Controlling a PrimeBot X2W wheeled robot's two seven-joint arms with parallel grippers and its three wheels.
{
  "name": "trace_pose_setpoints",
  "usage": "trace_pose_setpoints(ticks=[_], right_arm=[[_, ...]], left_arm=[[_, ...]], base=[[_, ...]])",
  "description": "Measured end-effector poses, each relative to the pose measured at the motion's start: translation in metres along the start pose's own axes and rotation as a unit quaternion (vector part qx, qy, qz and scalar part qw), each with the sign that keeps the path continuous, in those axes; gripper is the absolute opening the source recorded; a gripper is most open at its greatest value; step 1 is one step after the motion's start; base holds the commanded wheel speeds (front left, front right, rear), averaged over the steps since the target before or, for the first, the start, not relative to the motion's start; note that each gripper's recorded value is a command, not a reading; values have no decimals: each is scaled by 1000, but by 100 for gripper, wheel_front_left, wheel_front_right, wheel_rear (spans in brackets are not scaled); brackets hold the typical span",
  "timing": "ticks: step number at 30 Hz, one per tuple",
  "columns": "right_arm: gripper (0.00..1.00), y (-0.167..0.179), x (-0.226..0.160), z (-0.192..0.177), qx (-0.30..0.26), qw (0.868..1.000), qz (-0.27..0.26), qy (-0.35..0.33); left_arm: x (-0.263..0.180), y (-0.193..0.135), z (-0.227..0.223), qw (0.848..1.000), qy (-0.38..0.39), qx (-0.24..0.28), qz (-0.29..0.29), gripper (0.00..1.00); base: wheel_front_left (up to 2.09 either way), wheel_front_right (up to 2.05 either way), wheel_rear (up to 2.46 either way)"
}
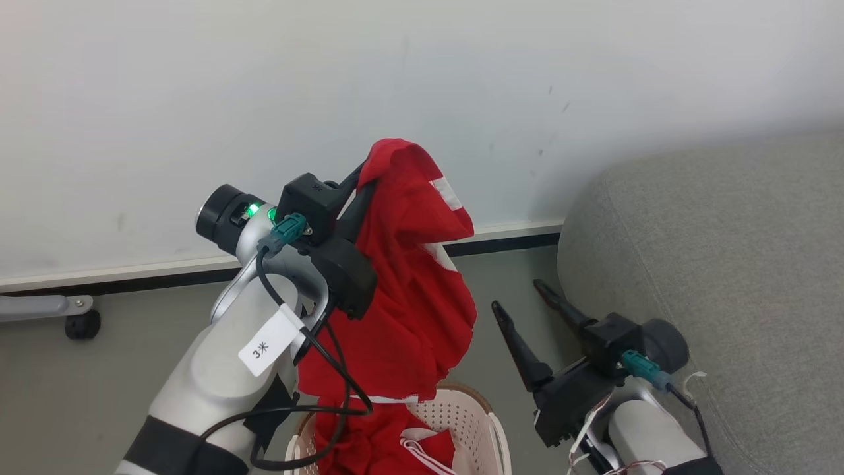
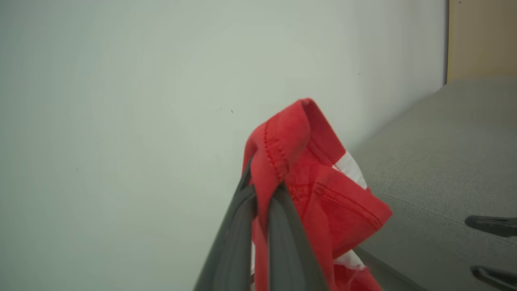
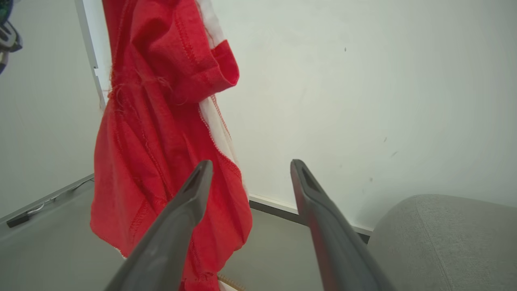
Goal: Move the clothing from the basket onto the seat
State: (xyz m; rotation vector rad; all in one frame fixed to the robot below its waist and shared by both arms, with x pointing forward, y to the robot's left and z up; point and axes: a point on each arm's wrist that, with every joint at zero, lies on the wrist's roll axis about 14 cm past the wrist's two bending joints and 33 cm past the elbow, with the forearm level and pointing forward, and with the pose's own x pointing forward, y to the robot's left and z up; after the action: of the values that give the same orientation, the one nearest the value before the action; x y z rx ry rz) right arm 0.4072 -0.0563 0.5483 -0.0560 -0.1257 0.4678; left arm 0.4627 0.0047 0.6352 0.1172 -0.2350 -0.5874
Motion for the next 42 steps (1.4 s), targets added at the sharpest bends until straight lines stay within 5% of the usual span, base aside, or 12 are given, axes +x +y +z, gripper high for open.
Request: trace_pose_setpoints(ticks=[11, 37, 38, 39, 41, 42], right_arm=[[100, 87, 10, 12, -10, 989, 145, -1], [100, 97, 38, -11, -28, 978, 192, 71], [82, 100, 38, -11, -26, 978, 197, 71], [39, 103, 39, -11, -24, 977, 200, 72], [0, 106, 40, -10, -24, 975, 207, 75], [0, 108, 41, -10, -22, 975, 210, 75]], left_arm=[[-3, -13, 18, 1000, -5, 7, -16, 0], [-5, -41, 38, 998, -10, -1, -60, 0], [-5, -41, 38, 998, -9, -5, -60, 0], [-5, -41, 38, 998, -9, -6, -60, 0], [-6, -43, 39, 998, -10, -8, -64, 0], [-6, -44, 38, 998, -7, -10, -65, 0]], base=[[0, 0, 0], [0, 0, 0], [0, 0, 0], [0, 0, 0], [0, 0, 0], [0, 0, 0]])
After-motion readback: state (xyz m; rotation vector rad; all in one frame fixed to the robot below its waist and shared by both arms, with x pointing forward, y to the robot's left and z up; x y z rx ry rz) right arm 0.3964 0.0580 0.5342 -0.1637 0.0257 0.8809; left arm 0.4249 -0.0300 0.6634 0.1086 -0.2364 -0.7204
